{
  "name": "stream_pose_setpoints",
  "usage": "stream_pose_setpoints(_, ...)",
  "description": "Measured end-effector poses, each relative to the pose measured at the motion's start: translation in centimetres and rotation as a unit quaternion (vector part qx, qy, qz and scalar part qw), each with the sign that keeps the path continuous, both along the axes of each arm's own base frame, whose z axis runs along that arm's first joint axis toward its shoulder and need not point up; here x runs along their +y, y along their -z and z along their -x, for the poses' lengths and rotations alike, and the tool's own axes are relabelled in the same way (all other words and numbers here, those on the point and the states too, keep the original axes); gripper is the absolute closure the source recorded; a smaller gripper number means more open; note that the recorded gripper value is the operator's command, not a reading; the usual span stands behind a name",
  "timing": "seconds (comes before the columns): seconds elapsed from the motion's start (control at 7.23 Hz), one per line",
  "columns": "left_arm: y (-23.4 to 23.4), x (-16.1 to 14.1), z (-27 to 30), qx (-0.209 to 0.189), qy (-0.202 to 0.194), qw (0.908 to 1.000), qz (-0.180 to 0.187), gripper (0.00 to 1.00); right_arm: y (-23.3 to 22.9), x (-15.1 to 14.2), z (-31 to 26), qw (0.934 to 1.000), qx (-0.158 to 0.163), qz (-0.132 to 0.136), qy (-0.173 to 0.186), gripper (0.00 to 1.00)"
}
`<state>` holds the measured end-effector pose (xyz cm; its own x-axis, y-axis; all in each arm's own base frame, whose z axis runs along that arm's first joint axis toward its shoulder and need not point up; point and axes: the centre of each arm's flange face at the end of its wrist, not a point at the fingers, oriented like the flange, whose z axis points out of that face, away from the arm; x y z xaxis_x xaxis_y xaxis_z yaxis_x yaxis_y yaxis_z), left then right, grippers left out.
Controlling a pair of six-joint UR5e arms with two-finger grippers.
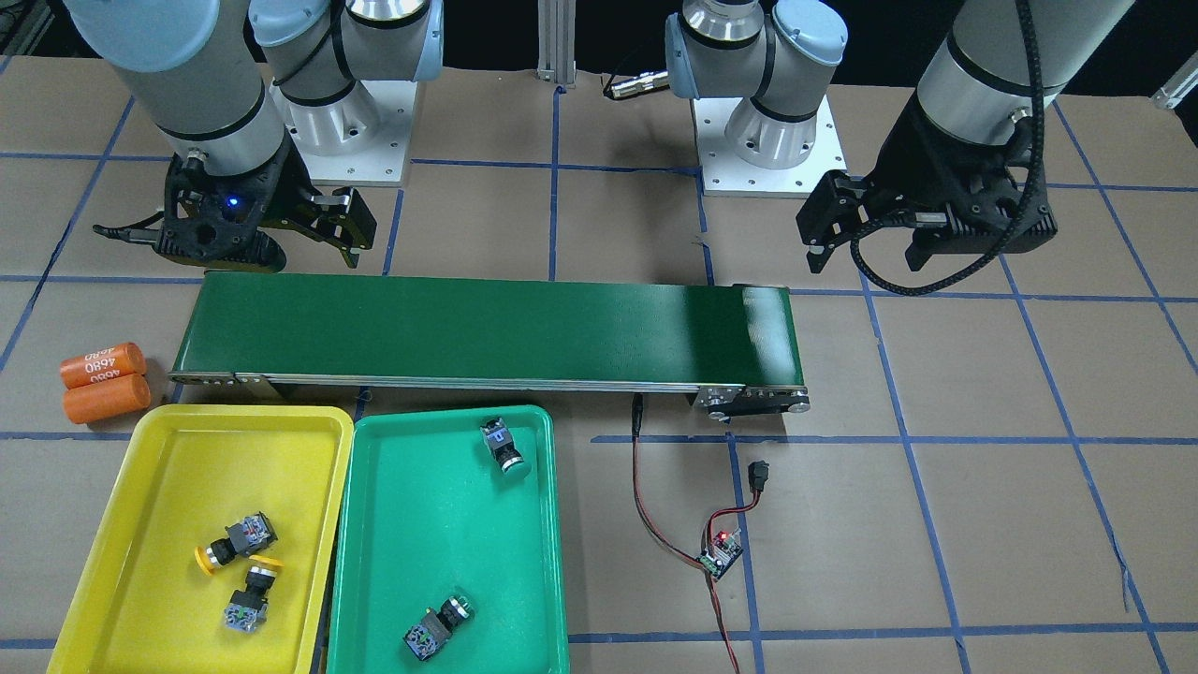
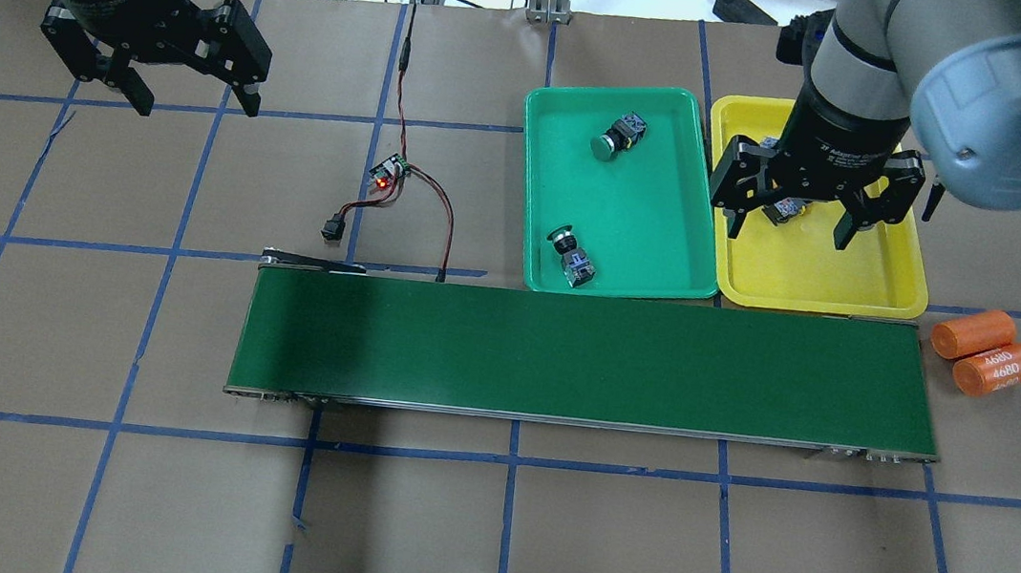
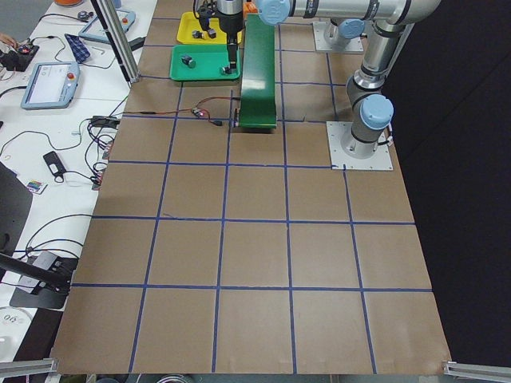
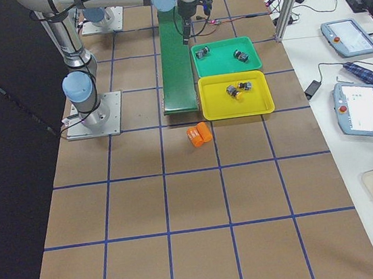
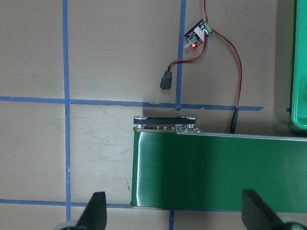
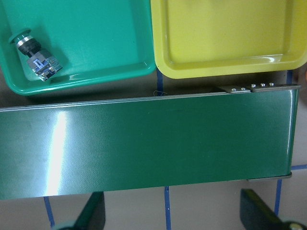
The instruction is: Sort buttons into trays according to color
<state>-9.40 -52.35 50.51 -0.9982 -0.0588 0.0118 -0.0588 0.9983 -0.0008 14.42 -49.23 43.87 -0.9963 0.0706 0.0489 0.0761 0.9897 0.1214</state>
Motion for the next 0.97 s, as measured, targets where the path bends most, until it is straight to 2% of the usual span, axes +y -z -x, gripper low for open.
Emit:
stream_pose_setpoints(0.55,0.0,0.0,0.0,0.000,0.000,1.0000,0.000,0.00,-0.4,0.4,0.0,1.0000,0.003,0.001,0.006,0.00)
stream_pose_setpoints(0.97,0.0,0.0,0.0,0.000,0.000,1.0000,0.000,0.00,-1.7,3.1,0.0,0.9999,0.002,0.013,0.008,0.00)
